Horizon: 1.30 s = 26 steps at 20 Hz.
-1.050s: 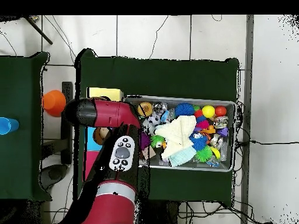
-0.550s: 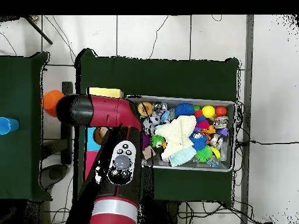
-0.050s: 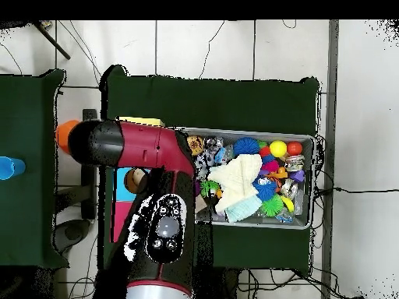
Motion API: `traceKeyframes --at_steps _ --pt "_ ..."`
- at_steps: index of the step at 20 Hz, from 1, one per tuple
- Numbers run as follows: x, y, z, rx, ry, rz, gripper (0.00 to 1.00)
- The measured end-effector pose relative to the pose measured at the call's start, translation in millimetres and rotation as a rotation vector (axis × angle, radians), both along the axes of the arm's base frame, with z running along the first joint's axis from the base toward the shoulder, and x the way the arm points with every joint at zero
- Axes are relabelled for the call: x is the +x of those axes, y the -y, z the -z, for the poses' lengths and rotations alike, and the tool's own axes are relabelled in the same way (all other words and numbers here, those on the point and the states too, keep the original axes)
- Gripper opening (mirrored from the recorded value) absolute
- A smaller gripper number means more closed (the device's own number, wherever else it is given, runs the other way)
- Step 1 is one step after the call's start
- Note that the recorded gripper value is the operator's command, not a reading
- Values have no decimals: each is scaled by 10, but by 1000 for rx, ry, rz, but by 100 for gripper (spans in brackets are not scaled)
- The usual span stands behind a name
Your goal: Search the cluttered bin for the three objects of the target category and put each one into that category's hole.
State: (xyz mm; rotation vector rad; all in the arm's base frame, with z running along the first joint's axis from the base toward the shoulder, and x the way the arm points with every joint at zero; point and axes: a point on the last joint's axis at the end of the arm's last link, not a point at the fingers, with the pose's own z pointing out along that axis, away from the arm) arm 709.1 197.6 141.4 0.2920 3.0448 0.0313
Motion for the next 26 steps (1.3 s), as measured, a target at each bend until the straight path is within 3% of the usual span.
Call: traceKeyframes --at_steps 8,19,26 --pt "-6 162 -102 3 5 26 0" --pt "-258 600 -232 -38 -15 42 0" --pt "-234 802 -371 -62 7 42 0"
